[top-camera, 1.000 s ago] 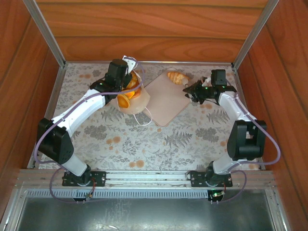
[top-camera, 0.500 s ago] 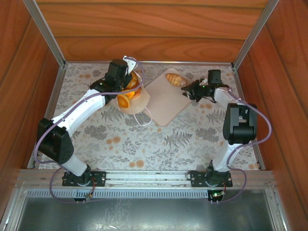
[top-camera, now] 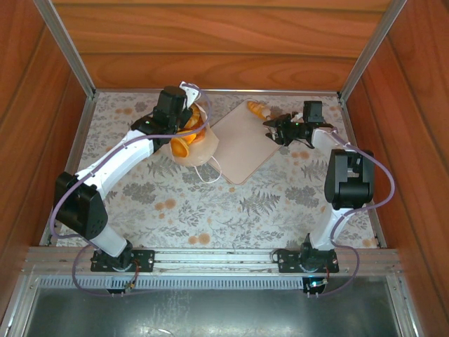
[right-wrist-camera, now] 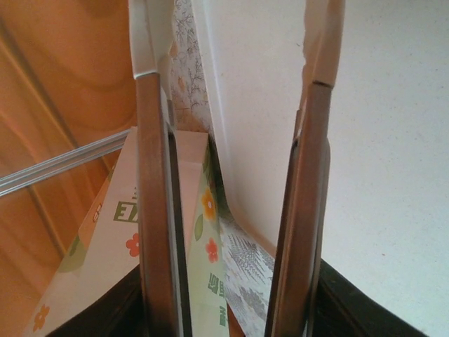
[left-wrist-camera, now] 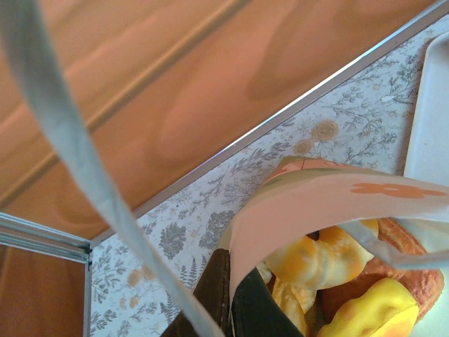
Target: Take the fake bread out of the paper bag
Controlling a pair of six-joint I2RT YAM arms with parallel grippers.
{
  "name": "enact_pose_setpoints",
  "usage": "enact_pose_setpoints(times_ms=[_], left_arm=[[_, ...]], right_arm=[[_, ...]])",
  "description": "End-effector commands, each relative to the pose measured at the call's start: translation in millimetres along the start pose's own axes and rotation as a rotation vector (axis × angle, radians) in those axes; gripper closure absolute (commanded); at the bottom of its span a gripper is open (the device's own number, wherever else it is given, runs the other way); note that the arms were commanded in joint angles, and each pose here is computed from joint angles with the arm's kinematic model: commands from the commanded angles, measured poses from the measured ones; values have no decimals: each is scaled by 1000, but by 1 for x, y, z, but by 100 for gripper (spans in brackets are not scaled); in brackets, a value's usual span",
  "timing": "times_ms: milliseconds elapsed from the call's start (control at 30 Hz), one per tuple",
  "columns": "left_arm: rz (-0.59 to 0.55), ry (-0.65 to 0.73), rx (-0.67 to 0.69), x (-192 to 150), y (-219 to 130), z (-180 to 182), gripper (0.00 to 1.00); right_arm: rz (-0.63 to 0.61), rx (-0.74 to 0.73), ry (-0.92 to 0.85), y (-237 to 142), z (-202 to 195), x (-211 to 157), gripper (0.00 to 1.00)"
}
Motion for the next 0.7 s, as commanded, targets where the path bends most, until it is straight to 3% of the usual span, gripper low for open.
enact_pose_setpoints(times_ms=[0, 500, 667], left_arm=[[-52, -14, 29, 15, -1, 4, 100], [-53, -9, 40, 17, -3, 5, 100], [-45, 1, 42, 15, -1, 3, 100]], right_arm=[[6, 56, -45, -10, 17, -4, 48], [4, 50, -65, -27, 9, -33, 55], [-11, 3, -66, -30, -1, -36, 65]])
Point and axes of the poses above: each hand's point on the last joint's axis, 136 mm out from that joint toward the fingers, its own y axis out along the fingers, its own z axis along the line the jaws close on, x = y × z, the point moved 2 cm from there along -y, back along the fingers, and after that the axes turned 6 degrees about -y, right-handed, at the moved point
